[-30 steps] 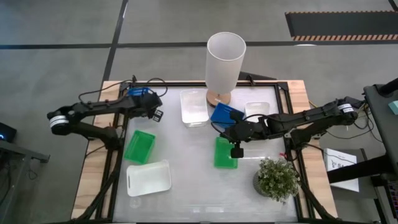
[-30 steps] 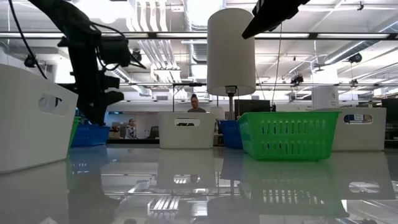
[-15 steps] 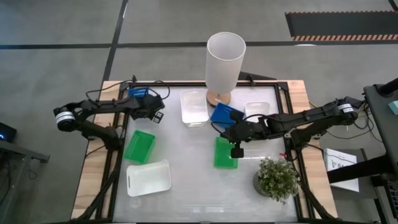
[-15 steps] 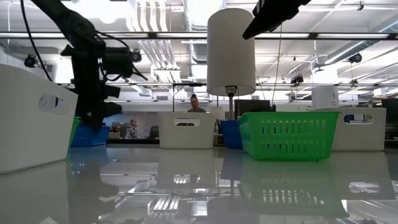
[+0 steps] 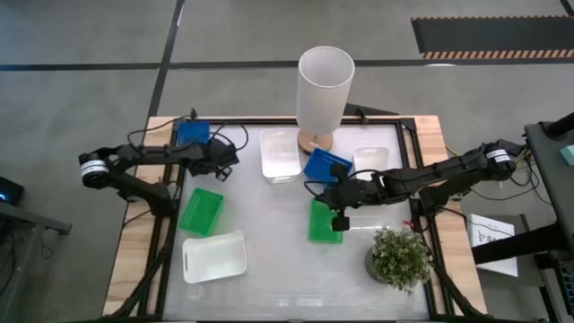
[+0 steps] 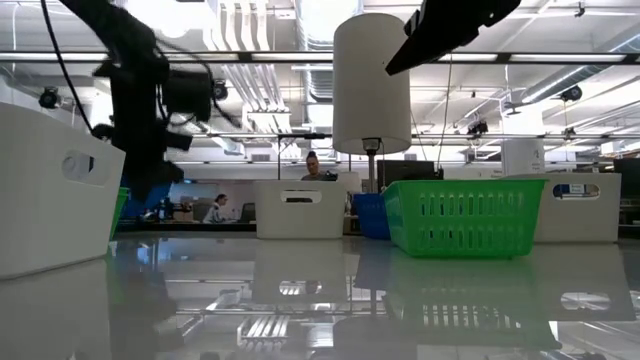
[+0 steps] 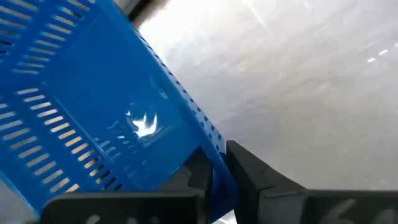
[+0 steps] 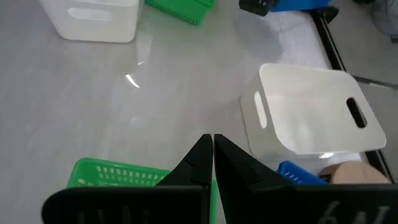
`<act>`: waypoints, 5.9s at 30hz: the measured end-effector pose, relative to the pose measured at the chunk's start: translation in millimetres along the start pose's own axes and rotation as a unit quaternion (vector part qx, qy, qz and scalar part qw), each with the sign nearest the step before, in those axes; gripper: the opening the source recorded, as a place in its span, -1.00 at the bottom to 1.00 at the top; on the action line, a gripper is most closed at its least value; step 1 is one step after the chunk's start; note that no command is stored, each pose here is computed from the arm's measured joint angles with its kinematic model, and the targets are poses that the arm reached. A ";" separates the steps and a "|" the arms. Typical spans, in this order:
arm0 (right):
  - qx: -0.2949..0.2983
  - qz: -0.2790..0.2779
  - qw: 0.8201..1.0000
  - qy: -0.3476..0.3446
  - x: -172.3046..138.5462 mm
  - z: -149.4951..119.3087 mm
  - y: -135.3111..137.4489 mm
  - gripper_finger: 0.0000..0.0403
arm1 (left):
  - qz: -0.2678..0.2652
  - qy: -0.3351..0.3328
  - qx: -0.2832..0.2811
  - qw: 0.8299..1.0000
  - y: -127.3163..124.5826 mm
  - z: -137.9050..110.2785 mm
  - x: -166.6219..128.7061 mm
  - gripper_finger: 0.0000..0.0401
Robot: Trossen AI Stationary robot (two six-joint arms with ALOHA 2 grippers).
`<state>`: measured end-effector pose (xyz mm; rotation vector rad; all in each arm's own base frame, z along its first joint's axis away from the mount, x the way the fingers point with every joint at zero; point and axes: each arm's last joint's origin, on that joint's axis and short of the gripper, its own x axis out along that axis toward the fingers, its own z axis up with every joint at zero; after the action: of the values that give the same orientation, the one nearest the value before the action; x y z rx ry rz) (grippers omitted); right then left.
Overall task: Stack baskets by color
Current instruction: Stack the left blue bin on top of the right blue bin on the table, then stack the bottom white bin on top of the top white bin on the table
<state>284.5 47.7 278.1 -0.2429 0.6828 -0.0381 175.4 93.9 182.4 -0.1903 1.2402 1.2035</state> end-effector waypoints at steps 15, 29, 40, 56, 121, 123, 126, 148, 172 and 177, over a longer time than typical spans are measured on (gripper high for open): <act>-0.102 -0.014 0.993 -0.065 10.9 39.9 -0.7 -0.37 | -0.309 -0.231 0.269 0.882 -25.6 -42.1 -180.0 -0.96; -0.197 0.066 0.973 -0.099 54.2 119.3 6.0 0.16 | -0.333 -0.222 0.332 0.854 -80.6 -61.5 -185.1 -0.96; -0.228 0.053 0.972 -0.020 114.6 114.1 3.8 0.04 | -0.364 -0.264 0.359 0.818 -86.0 -69.8 -198.2 -0.96; -0.207 0.148 0.967 0.020 123.8 98.4 0.8 -0.86 | -0.381 -0.312 0.381 0.782 -95.9 -70.0 -205.6 -0.90; 0.208 -0.222 0.951 0.051 63.4 -34.8 -40.7 -0.96 | -0.220 -0.468 0.022 0.856 -32.1 -60.8 -192.3 -0.12; 0.203 -0.238 0.947 0.066 65.8 -45.0 -40.0 -0.96 | -0.220 -0.468 0.022 0.856 -32.1 -60.8 -192.3 -0.12; 0.200 -0.245 0.945 0.078 70.9 -55.4 -40.0 -0.96 | -0.220 -0.468 0.021 0.856 -32.1 -60.7 -192.3 -0.12; 0.174 -0.232 0.954 0.079 72.5 -59.2 -27.9 -0.34 | -0.298 -0.435 0.014 0.850 -39.0 -61.7 -194.2 -0.12; 0.080 -0.170 0.982 -0.009 23.4 -24.0 8.5 -0.34 | -0.513 -0.007 0.216 0.831 -137.7 -114.9 -248.2 -0.12; 0.085 -0.170 0.982 -0.014 24.6 -23.2 8.9 -0.37 | -0.426 0.156 0.272 0.849 -129.8 -151.4 -258.2 -0.12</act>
<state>288.7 48.6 243.4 -0.1932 0.6003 -0.4173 222.2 -217.7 266.7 -0.4648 1.4894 0.0288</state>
